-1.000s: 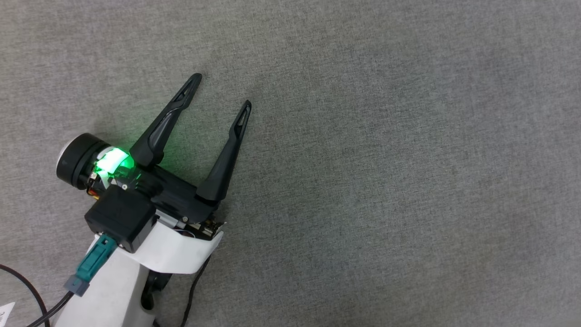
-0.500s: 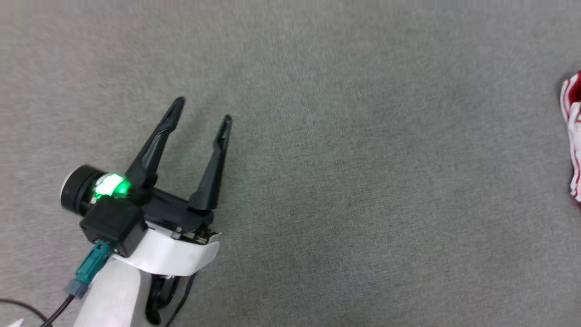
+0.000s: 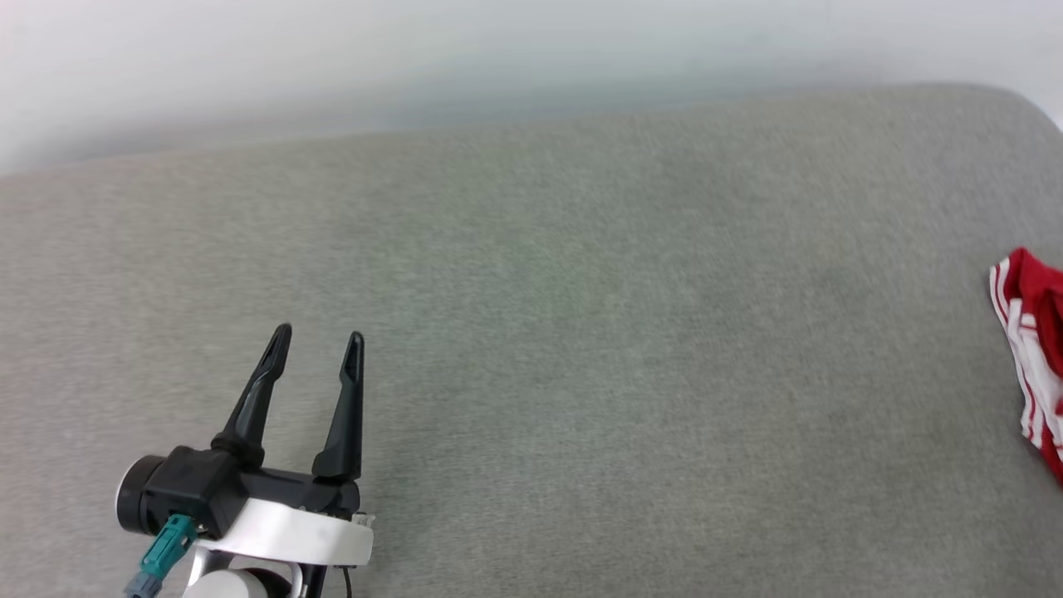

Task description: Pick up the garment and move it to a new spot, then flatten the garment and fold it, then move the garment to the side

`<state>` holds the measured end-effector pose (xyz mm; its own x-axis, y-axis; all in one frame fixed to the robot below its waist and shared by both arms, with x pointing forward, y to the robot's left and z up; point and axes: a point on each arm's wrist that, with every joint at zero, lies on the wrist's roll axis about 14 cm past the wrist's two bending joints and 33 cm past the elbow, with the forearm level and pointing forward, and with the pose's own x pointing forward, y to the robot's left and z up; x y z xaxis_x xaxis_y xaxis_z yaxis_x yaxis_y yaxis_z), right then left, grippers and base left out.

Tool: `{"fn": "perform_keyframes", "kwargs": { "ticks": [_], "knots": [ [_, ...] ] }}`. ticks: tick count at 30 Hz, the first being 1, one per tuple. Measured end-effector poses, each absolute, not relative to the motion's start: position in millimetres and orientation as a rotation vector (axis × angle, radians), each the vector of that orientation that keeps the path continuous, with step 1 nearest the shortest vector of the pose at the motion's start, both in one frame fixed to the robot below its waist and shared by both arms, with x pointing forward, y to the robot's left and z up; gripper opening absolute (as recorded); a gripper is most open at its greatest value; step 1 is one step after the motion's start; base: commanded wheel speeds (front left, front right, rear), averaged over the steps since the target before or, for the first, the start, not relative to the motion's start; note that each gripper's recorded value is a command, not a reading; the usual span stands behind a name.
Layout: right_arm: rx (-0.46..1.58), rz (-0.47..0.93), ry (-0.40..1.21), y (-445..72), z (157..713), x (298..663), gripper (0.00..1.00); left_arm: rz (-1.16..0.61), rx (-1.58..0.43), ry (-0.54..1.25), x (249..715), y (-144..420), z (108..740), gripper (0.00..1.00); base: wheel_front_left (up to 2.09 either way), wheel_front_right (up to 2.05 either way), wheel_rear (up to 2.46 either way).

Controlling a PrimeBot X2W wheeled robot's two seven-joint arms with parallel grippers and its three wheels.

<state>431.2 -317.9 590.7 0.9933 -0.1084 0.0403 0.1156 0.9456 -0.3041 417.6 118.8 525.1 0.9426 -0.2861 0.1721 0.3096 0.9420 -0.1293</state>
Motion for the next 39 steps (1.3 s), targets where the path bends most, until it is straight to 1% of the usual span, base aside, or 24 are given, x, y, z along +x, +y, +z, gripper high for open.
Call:
{"fn": "perform_keyframes", "kwargs": {
  "ticks": [5,7,12,14,19,25,39],
  "knots": [
    [-0.14,-0.015,-0.128,-261.2,588.8,411.5,1.0,-0.217,-0.134,-0.177,396.9,145.8,536.2,1.0,0.0,0.0,0.0],
    [-0.087,0.02,-0.135,-241.8,581.6,405.2,1.0,-0.192,-0.123,-0.177,388.1,153.2,536.9,1.0,0.0,0.0,0.0],
    [0.035,0.052,-0.124,-215.0,561.6,393.8,1.0,-0.15,-0.103,-0.179,372.3,165.2,538.1,1.0,0.0,0.0,0.0],
    [0.084,0.053,-0.117,-210.2,553.1,391.9,1.0,-0.137,-0.096,-0.176,368.1,168.7,537.0,1.0,0.0,0.0,0.0],
    [0.136,0.054,-0.094,-200.7,535.0,383.3,1.0,-0.112,-0.1,-0.153,358.6,173.2,529.3,1.0,0.0,0.0,0.0],
    [0.127,0.068,-0.066,-193.7,522.1,379.4,1.0,-0.101,-0.102,-0.129,356.9,174.5,521.4,1.0,0.0,0.0,0.0],
    [0.112,0.064,-0.057,-191.5,514.1,377.0,1.0,-0.097,-0.069,-0.126,360.2,175.1,520.2,1.0,0.0,0.0,0.0]
  ]
}}
